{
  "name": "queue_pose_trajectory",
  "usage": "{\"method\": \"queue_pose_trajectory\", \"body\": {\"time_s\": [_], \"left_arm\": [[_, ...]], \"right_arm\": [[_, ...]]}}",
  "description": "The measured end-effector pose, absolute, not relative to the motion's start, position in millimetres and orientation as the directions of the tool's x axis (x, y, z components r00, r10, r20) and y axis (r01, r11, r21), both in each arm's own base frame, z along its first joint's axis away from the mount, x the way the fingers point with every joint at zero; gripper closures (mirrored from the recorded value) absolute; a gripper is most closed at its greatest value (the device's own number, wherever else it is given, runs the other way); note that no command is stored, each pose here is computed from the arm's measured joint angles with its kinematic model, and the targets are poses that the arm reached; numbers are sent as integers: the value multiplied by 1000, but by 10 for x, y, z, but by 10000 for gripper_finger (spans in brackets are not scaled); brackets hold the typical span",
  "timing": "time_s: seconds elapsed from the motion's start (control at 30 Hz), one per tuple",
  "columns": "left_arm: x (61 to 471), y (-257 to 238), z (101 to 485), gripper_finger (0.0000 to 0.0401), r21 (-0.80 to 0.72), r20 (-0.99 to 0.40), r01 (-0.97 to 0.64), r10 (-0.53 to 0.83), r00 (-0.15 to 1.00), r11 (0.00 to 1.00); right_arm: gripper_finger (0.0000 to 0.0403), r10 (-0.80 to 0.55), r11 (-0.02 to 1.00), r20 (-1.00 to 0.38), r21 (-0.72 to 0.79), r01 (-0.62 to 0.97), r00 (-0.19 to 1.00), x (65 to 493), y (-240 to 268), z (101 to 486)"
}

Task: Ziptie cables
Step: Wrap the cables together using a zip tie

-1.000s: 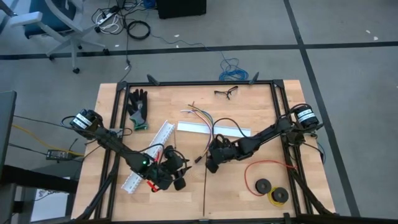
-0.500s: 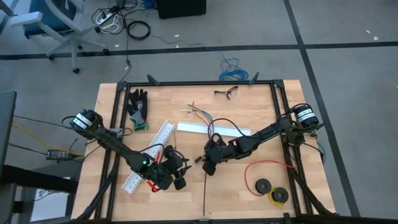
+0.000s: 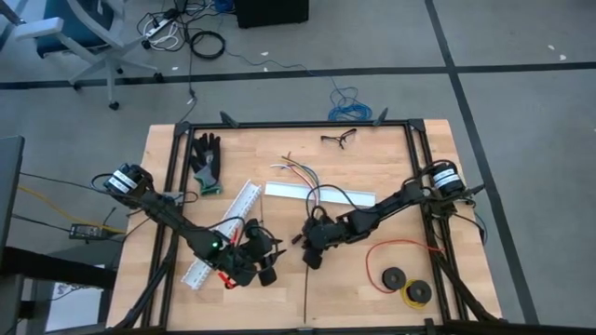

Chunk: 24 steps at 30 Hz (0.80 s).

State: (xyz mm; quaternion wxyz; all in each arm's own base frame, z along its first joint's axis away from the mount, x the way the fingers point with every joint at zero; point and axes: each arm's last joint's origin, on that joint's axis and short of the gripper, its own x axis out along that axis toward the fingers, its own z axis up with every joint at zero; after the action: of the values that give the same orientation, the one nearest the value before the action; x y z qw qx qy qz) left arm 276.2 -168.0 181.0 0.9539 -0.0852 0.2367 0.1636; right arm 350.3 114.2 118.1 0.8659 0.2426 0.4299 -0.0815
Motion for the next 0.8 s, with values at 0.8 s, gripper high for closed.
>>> {"method": "queue_pose_trajectory", "body": {"time_s": [0.8], "left_arm": [[2773,-1693,1828,254,-111,-465,-351,264,845,930]], "right_arm": [[355,-209,884,-832,64,463,513,2608,1346,2042]]}}
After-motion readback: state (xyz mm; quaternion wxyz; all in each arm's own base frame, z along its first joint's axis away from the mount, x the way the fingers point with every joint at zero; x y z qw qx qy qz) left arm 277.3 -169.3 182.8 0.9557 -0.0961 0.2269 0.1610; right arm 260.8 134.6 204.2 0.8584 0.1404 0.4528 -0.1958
